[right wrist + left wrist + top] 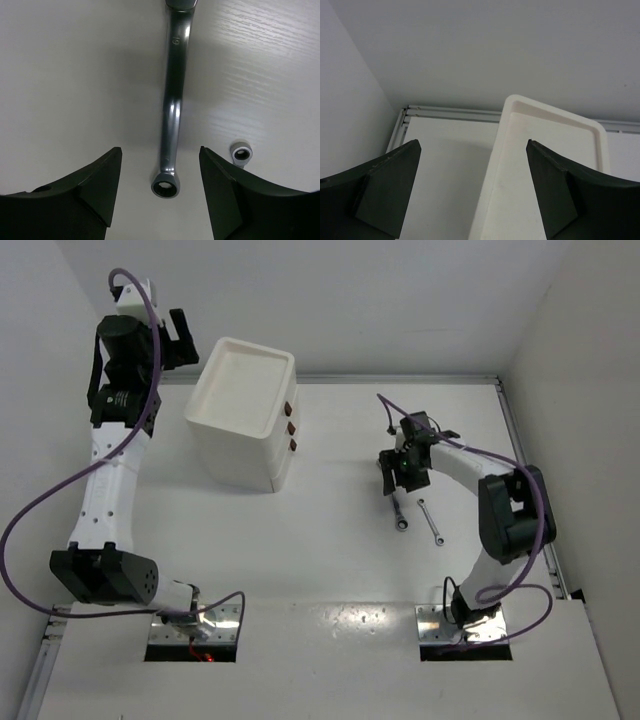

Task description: Sort the tools into containers

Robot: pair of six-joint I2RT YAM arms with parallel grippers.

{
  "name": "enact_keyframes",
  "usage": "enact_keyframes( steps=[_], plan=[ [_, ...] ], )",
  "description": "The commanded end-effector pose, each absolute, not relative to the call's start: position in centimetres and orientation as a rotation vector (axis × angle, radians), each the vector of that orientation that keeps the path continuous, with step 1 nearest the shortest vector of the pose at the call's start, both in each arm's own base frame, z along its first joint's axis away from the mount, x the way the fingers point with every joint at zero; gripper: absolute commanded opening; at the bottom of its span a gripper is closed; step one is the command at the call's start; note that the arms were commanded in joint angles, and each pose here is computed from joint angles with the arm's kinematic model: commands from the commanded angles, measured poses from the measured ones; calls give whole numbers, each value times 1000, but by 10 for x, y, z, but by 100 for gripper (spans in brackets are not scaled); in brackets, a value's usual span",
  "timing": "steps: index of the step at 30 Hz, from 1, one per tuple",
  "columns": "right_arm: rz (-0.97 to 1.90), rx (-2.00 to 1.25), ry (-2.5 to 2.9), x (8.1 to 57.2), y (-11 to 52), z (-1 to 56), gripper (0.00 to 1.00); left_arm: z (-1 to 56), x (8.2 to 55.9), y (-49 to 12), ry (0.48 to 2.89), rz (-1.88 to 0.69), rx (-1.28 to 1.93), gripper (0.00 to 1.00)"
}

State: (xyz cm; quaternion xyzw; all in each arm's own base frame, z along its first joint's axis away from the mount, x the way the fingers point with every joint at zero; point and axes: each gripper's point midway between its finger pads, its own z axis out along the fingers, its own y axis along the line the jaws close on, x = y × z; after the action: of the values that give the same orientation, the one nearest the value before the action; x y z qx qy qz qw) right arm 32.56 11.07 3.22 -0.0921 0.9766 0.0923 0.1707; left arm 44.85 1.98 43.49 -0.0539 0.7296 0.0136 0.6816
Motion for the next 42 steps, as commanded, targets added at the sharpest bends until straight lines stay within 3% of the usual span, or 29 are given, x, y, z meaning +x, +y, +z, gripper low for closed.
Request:
enact_keyframes(
  steps=[1,7,9,18,22,33,42],
  plan=[
    [230,-241,2762,347,114,25,64,442,440,28,1609,54,-147,93],
    [177,-233,2796,362,115,7,62,437,429,39,1612,83,-176,94],
    [157,-231,2818,363,114,-2,56,432,430,39,1621,84,-176,94],
    [105,-315,2868,346,123,-20,0,428,429,49,1629,113,-191,95],
    [97,-355,2844,342,127,-15,0,418,430,53,1650,121,-199,95],
    [412,-304,2697,357,174,72,0,397,442,44,1694,56,-188,95],
    [870,-219,2532,357,214,167,0,386,450,36,1722,-1,-184,96]
  ],
)
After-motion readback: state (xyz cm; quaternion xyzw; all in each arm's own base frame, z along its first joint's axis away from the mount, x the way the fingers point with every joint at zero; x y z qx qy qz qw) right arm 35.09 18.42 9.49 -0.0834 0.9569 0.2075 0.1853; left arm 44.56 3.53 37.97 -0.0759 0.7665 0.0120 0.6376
